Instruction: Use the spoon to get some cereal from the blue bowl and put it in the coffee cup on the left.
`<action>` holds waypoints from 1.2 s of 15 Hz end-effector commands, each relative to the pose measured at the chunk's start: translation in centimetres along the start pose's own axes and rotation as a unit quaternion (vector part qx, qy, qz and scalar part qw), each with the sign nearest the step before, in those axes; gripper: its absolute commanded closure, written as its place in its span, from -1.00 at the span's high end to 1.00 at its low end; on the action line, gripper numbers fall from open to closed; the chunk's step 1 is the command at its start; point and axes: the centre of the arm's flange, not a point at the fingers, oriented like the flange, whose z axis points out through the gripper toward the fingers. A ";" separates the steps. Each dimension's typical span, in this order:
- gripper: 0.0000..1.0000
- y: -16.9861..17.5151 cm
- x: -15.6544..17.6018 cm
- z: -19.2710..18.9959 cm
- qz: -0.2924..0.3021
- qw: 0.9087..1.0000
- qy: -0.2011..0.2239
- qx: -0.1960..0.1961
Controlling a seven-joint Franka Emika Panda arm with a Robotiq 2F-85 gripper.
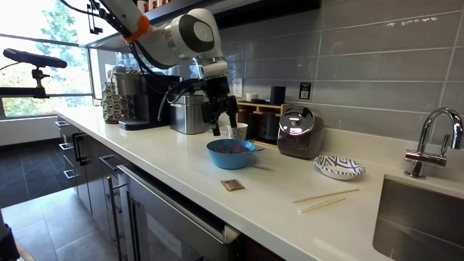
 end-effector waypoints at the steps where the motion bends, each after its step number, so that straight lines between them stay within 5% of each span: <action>1: 1.00 -1.2 1.8 0.1 0.035 0.996 -0.086 -0.003; 8: 1.00 -0.9 4.1 3.1 0.015 0.992 -0.127 -0.022; 14: 1.00 -1.4 5.2 4.9 0.021 0.975 -0.220 -0.007; 18: 1.00 -0.7 5.0 4.6 0.025 0.980 -0.196 -0.001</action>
